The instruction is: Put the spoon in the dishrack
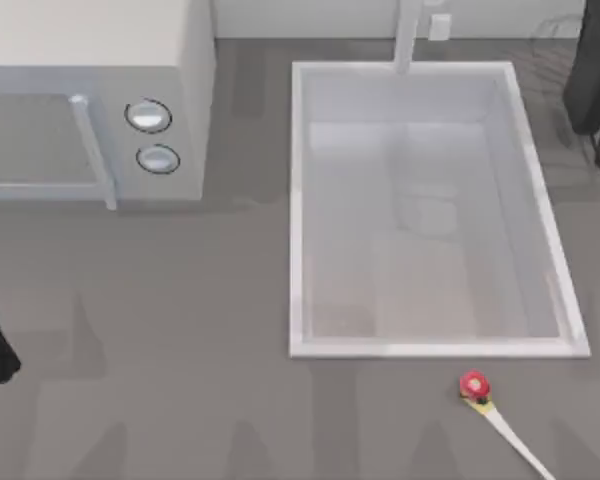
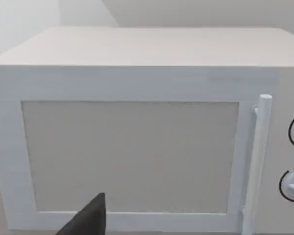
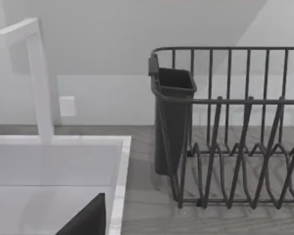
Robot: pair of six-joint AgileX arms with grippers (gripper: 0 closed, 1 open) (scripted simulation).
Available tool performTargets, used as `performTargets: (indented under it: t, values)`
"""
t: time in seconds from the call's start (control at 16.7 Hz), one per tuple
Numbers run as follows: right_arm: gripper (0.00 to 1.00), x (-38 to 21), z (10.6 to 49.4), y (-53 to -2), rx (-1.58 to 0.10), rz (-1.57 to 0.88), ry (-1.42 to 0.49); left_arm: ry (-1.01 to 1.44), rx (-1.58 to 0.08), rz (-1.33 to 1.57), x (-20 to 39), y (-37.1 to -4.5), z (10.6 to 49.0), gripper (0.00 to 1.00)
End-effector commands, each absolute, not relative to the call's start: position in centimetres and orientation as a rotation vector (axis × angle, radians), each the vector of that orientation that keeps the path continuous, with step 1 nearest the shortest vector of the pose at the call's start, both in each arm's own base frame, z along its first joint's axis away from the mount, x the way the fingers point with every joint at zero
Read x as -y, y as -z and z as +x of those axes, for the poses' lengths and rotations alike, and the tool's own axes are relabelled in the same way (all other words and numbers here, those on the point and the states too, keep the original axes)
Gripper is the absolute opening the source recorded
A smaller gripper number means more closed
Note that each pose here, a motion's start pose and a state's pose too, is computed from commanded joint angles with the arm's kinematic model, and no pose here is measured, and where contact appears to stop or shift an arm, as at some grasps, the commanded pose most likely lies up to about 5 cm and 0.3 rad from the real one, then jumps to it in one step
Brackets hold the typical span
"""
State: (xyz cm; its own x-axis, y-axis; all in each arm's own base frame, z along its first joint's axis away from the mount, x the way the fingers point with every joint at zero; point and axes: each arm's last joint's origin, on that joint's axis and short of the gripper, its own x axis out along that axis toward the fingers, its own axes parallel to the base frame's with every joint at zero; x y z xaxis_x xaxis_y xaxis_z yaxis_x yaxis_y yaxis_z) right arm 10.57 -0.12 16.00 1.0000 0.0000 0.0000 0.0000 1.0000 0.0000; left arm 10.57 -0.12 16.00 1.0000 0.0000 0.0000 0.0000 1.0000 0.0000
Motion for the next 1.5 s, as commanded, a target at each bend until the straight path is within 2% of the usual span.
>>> performTargets:
  t: [0.24, 0.42, 0.6, 0.9, 1.08, 1.32, 1.5]
  values:
    - [1.00, -0.1, 10.6, -16.5, -0.034, 0.002, -0.021, 0.000, 0.000, 0.000, 0.1, -16.0, 10.6, 1.00]
    - [1.00, -0.8, 10.9, -18.0, -0.164, 0.003, -0.085, 0.000, 0.000, 0.000, 0.1, -16.0, 10.6, 1.00]
    - [1.00, -2.1, 12.0, -19.7, -0.396, -0.015, -0.172, 0.000, 0.000, 0.000, 0.1, -16.0, 10.6, 1.00]
    - [1.00, -5.9, 15.8, -20.5, -0.921, -0.131, -0.314, 0.000, 0.000, 0.000, 0.1, -16.0, 10.6, 1.00]
    - [1.00, -8.8, 17.6, -20.4, -1.179, -0.233, -0.378, 0.000, 0.000, 0.000, 0.1, -16.0, 10.6, 1.00]
    - [1.00, -12.5, 19.4, -19.7, -1.424, -0.362, -0.422, 0.000, 0.000, 0.000, 0.1, -16.0, 10.6, 1.00]
    - [1.00, -14.1, 20.0, -19.4, -1.509, -0.419, -0.434, 0.000, 0.000, 0.000, 0.1, -16.0, 10.6, 1.00]
